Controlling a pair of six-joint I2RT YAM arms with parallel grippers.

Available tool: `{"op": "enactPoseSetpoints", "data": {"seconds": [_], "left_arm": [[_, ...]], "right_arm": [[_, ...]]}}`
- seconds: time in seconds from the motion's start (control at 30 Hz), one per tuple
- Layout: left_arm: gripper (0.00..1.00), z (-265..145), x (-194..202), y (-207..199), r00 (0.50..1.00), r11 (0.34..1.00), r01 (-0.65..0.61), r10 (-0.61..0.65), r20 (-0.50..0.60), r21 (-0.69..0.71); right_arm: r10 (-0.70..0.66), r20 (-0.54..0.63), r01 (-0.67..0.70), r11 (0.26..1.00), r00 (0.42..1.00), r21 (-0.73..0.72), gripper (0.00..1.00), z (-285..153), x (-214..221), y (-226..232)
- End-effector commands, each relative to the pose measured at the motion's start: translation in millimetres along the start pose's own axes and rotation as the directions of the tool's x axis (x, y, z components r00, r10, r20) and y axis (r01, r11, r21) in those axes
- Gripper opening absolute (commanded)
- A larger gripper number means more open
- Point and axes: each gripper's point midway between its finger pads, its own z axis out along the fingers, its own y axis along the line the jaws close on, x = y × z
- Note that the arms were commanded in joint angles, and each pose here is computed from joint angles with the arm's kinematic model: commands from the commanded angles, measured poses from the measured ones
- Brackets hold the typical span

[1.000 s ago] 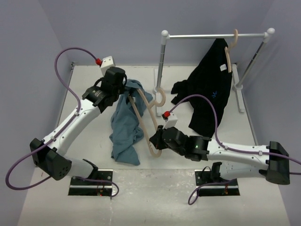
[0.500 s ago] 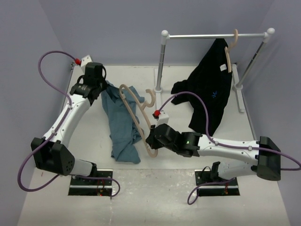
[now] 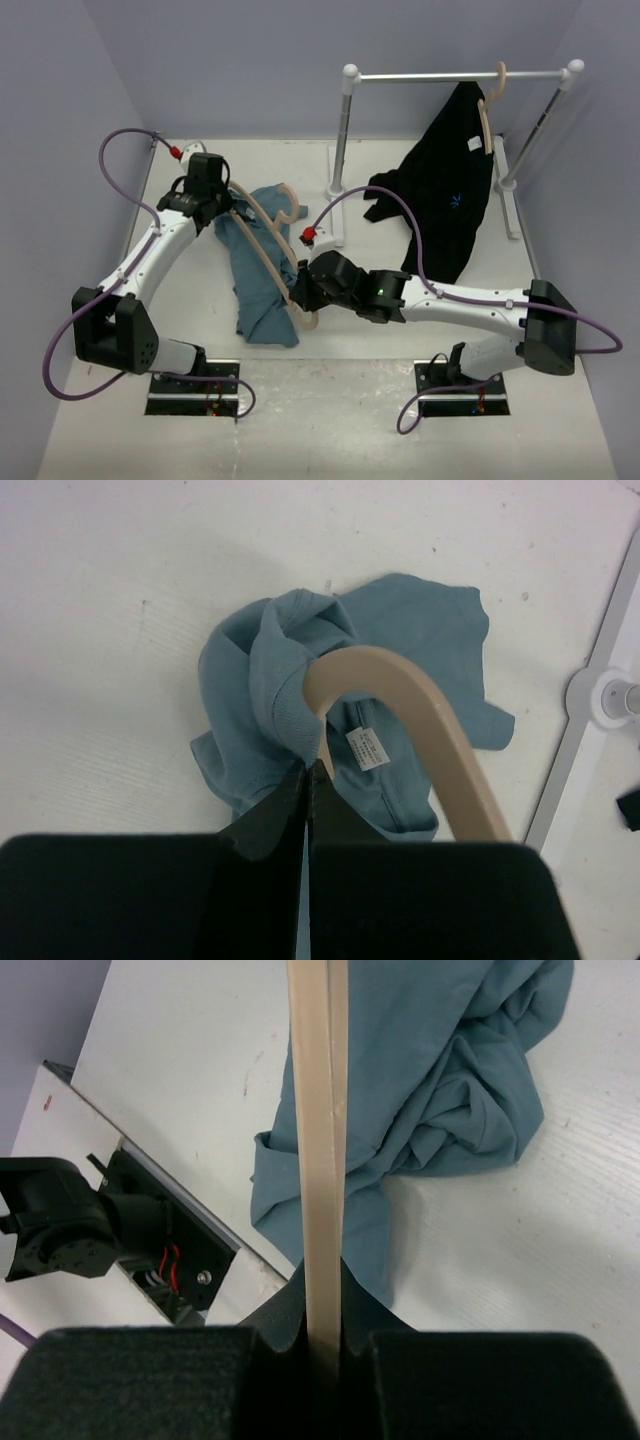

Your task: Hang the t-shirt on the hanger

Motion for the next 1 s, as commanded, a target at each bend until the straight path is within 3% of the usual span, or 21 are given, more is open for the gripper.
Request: {"op": "enactPoseSetpoints", "data": {"seconds": [0.0,0.3,0.4,0.67,0.87,0.97], "left_arm": [[0.0,-1,-22,-12,0.999,0.999,-0.001,-0.001,0.048,0.042],[0.0,-10,-38,-7,0.996,0.999,-0.03,0.028,0.079,0.014],[0.0,-14,-34,-14,0.997,0.995,-0.077,0.075,0.036,0.056],[0.0,-40,-26,-18,0.998,0.986,-0.048,0.04,0.051,0.159],[0.0,-70,-56,-22,0.993,0.985,-0.045,0.026,0.115,0.169],[0.0,-95,-80,-35,0.987,0.972,-0.06,0.024,0.158,0.226]], "right_arm": [[-0.03,0.008,0.031,0.997,1.0,-0.069,0.0,-1,-1,13],[-0.054,-0.029,0.053,0.998,0.998,-0.046,0.0,5,9,7],[-0.058,-0.031,0.057,0.998,0.998,-0.035,0.0,7,13,2],[-0.087,0.077,0.082,0.995,0.993,0.063,0.0,30,-53,13],[-0.086,0.189,0.046,0.978,0.978,0.204,0.0,30,-88,0],[-0.104,0.17,0.074,0.983,0.98,0.17,0.0,35,-97,9]]}}
